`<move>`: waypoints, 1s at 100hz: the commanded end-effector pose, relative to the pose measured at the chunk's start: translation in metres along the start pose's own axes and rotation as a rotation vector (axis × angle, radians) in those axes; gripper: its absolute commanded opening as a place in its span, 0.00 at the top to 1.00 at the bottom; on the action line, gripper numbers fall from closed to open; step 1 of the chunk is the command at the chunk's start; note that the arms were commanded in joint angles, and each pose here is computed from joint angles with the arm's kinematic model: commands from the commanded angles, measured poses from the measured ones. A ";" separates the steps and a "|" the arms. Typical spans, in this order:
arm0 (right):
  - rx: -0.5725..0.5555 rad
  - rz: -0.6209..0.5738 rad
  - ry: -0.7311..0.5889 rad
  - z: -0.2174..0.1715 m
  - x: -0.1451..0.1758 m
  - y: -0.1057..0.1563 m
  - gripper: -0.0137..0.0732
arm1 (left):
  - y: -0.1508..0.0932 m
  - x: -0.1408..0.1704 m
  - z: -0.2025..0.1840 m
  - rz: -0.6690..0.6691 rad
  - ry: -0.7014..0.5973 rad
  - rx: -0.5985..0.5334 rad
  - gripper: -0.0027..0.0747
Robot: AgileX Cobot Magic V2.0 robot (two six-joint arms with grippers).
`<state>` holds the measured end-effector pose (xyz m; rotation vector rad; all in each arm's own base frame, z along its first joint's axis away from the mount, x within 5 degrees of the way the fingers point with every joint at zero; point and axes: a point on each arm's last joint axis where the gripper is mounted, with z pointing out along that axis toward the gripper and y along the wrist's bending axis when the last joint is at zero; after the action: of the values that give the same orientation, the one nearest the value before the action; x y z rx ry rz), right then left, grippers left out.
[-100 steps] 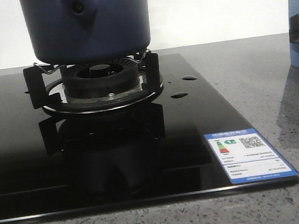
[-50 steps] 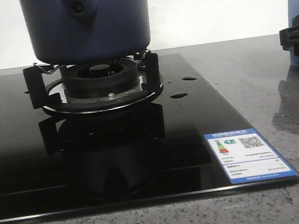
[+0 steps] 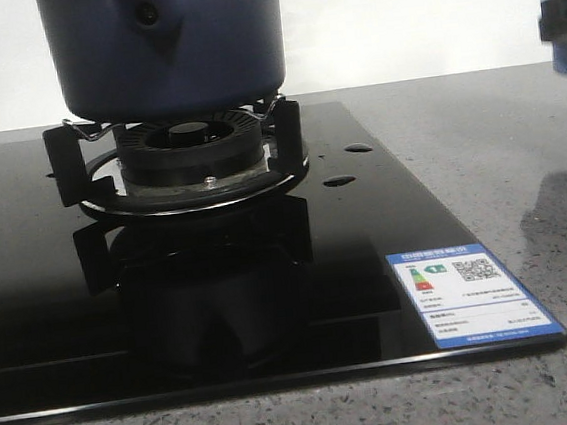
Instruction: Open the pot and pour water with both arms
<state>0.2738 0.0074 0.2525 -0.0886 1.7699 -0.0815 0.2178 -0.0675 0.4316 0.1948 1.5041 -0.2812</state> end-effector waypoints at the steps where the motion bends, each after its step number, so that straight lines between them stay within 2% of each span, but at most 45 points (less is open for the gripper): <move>1: -0.033 -0.060 -0.174 -0.017 -0.049 0.004 0.50 | 0.003 -0.027 -0.010 -0.007 -0.158 -0.034 0.47; 17: -0.115 -0.103 -0.185 -0.031 -0.091 0.019 0.50 | 0.003 -0.027 -0.010 -0.007 -0.158 -0.034 0.47; 44: -0.266 -0.231 -0.100 -0.035 -0.142 0.055 0.50 | 0.003 -0.027 -0.010 -0.007 -0.158 -0.034 0.47; 73: -0.379 -0.500 -0.045 -0.024 -0.167 0.107 0.50 | 0.003 -0.027 -0.010 -0.007 -0.158 -0.034 0.47; 100: -0.339 -0.803 -0.010 -0.007 -0.183 0.142 0.50 | 0.003 -0.027 -0.010 -0.007 -0.158 -0.034 0.47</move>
<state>0.3017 0.1643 0.3832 -1.0264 1.7853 -0.2561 0.2174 -0.0674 0.4319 0.1946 1.5025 -0.2814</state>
